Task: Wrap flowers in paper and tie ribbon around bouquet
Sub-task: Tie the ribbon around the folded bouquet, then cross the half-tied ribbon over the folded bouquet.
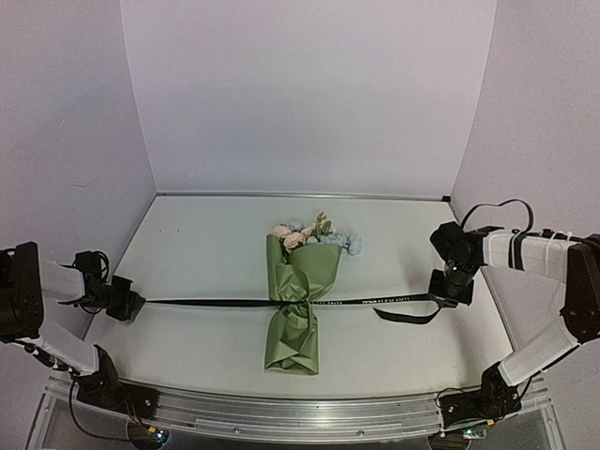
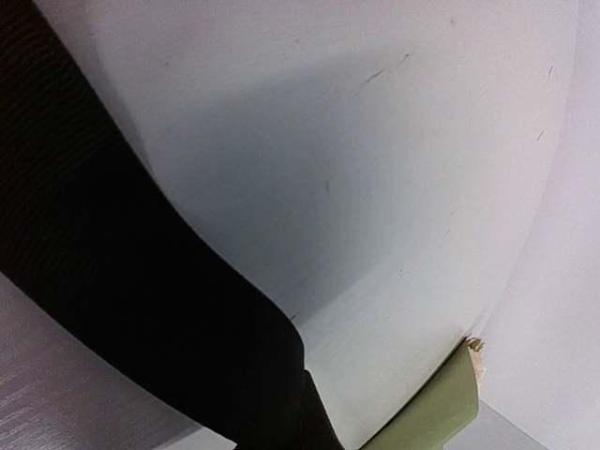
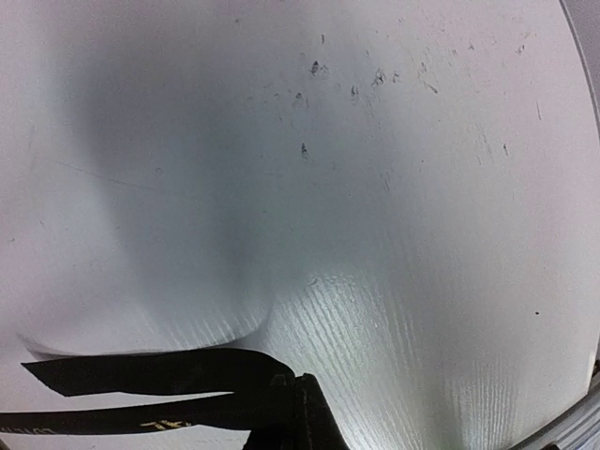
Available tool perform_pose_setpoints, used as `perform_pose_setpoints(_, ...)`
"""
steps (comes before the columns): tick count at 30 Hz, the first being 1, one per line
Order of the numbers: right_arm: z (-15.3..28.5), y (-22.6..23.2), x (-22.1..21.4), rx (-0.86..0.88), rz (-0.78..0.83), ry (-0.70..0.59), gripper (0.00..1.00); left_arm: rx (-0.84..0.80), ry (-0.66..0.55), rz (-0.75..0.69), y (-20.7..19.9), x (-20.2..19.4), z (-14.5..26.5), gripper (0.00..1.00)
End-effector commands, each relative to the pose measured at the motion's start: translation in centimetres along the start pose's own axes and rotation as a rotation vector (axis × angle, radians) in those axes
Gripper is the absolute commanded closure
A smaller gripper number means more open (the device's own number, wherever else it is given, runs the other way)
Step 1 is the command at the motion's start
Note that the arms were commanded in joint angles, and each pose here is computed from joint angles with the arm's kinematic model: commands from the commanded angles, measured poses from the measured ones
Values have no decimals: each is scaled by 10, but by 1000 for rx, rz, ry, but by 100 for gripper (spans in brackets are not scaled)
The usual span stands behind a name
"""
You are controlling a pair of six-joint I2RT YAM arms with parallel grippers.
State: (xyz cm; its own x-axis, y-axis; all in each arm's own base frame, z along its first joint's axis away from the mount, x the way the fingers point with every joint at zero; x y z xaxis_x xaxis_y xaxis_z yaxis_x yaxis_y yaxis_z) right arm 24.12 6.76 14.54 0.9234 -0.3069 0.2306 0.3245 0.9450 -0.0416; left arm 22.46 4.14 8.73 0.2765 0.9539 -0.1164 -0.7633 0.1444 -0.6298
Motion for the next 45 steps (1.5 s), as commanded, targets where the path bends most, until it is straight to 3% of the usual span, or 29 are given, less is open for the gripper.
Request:
perform_pose_setpoints(1, -6, -44, -4, -115, -166, 19, 100, -4, -176, -8, -1, 27, 11, 100)
perform_pose_setpoints(8, -14, -67, -7, -48, -296, 61, 100, -27, -176, 29, 8, 40, 18, 100)
perform_pose_setpoints(18, -16, -51, -9, 29, -225, 92, 100, -75, -138, -89, -10, 32, 23, 100)
perform_pose_setpoints(20, -13, -45, -9, 33, -194, 89, 96, -76, -128, -140, -21, 26, 24, 100)
perform_pose_setpoints(21, -10, -43, -10, 27, -173, 83, 86, -73, -122, -169, -26, 23, 25, 98)
perform_pose_setpoints(22, -7, -40, -10, 21, -148, 79, 74, -65, -119, -194, -31, 20, 25, 87)
perform_pose_setpoints(23, -3, -38, -11, 10, -126, 68, 64, -55, -119, -218, -35, 16, 26, 69)
perform_pose_setpoints(24, 0, -36, -11, -2, -110, 56, 58, -48, -123, -242, -40, 13, 28, 55)
perform_pose_setpoints(27, 6, -33, -13, 0, -80, 43, 46, -48, -145, -305, -51, 6, 37, 31)
perform_pose_setpoints(32, 28, -14, -17, 64, 78, -31, 34, -134, -174, -490, -87, -13, 64, 26)
perform_pose_setpoints(37, 44, 17, -18, 146, 278, -109, 30, -153, -137, -703, -114, -47, 71, 25)
perform_pose_setpoints(45, 62, 61, -21, 257, 452, -157, 29, -162, 148, -1071, -135, -125, 37, 24)
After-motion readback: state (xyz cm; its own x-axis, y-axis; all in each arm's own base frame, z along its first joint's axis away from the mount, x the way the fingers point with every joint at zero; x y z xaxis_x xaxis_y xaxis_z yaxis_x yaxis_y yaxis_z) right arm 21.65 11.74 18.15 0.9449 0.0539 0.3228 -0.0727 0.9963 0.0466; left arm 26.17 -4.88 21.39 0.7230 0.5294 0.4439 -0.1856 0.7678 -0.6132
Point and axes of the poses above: each gripper's point midway between its finger pads, its own z axis back along the fingers, its own y axis along the line the jaws close on, x = y × z, the point moved 10 cm from there along z, back along the fingers, and after that the axes turned 3 degrees about z, right-handed, at the moved point
